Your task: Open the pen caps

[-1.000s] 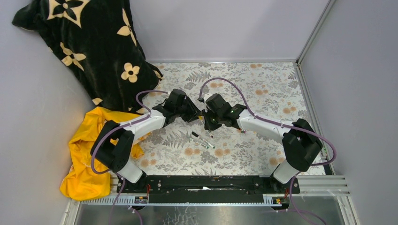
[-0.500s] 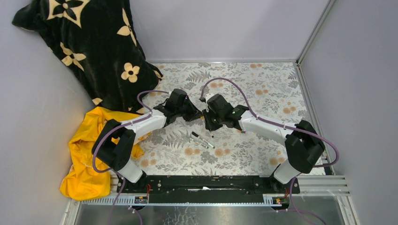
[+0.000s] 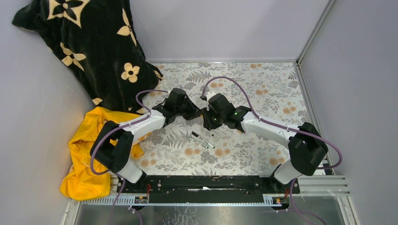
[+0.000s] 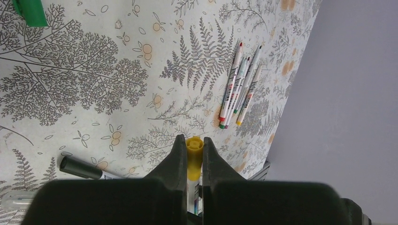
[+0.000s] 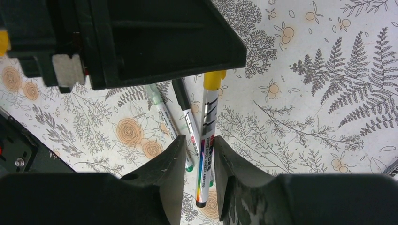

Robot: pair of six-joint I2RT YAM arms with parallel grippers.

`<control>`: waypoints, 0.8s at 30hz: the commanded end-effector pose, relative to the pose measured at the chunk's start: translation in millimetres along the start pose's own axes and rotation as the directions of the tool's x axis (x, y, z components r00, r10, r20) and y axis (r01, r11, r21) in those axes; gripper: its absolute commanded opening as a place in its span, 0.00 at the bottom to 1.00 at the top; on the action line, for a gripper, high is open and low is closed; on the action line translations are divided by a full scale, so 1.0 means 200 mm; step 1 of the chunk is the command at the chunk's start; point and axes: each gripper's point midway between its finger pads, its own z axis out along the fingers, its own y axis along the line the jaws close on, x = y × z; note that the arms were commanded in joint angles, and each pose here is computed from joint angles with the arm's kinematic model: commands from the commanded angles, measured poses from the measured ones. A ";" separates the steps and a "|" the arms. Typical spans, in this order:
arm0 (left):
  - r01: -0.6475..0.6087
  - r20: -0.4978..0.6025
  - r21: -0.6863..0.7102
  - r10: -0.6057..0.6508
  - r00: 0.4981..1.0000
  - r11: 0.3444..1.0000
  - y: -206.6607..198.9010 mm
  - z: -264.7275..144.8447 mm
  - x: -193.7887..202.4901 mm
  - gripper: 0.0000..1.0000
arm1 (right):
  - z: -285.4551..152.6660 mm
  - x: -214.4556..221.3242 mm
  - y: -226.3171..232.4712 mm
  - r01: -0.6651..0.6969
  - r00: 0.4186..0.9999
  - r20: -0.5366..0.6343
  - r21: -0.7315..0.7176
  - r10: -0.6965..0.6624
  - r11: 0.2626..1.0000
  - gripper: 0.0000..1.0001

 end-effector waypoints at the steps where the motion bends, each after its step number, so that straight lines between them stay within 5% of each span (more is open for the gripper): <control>1: -0.008 0.023 0.101 0.006 1.000 0.995 -0.15 -0.05 -0.02 0.00 | 0.02 -0.06 0.06 -0.003 0.999 0.047 -0.035 0.004 0.999 0.32; 8: -0.006 0.021 0.098 0.004 1.000 0.995 -0.14 -0.03 -0.02 0.00 | 0.07 -0.03 0.05 -0.011 1.000 0.020 -0.031 0.011 0.999 0.00; 24: -0.004 0.137 0.022 0.001 0.991 1.000 -0.03 0.10 -0.44 0.00 | -0.02 0.18 0.01 -0.054 0.999 -0.010 -0.039 0.054 0.998 0.00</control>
